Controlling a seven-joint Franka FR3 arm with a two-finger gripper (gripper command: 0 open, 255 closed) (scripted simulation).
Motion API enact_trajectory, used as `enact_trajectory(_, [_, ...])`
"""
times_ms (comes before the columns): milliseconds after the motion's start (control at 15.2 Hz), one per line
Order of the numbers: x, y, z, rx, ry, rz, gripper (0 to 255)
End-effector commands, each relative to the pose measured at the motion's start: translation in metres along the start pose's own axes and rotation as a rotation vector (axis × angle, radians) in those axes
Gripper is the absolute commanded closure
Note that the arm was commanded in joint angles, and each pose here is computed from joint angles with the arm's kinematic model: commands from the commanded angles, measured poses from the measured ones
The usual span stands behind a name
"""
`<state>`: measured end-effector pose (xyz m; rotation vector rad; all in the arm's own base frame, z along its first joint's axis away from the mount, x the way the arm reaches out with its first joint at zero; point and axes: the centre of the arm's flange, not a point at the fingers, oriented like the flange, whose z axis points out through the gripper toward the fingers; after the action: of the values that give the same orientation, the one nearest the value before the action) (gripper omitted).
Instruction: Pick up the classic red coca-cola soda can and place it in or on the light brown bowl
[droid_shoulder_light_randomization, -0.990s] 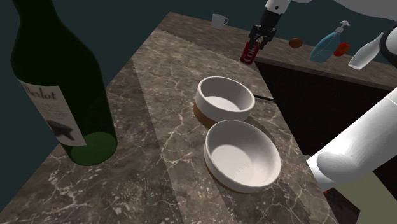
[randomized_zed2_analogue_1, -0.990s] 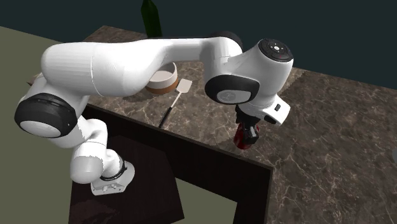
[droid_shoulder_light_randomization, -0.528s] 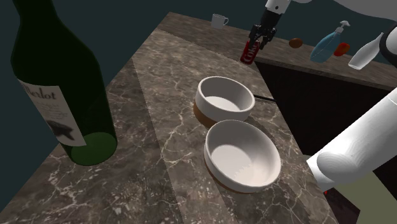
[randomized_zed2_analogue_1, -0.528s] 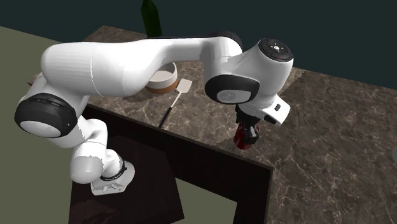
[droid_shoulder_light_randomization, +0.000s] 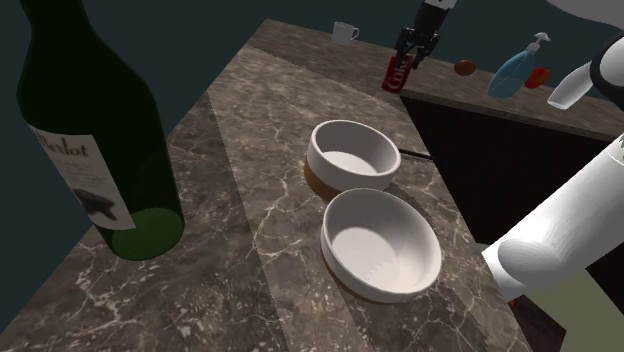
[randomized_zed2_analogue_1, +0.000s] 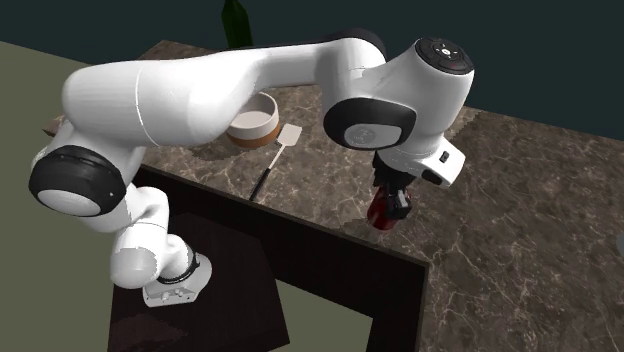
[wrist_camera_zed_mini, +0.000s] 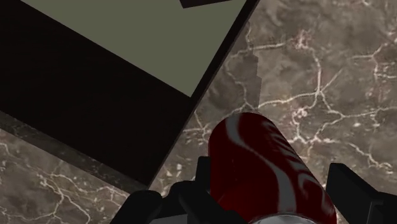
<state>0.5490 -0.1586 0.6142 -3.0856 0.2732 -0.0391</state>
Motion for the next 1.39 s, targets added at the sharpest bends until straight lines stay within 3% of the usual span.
enact_trajectory(0, [-0.001,-0.001,-0.011,0.0,0.0,0.0,255])
enact_trajectory(1320, [0.002,-0.006,-0.117,0.0,0.0,0.0,255])
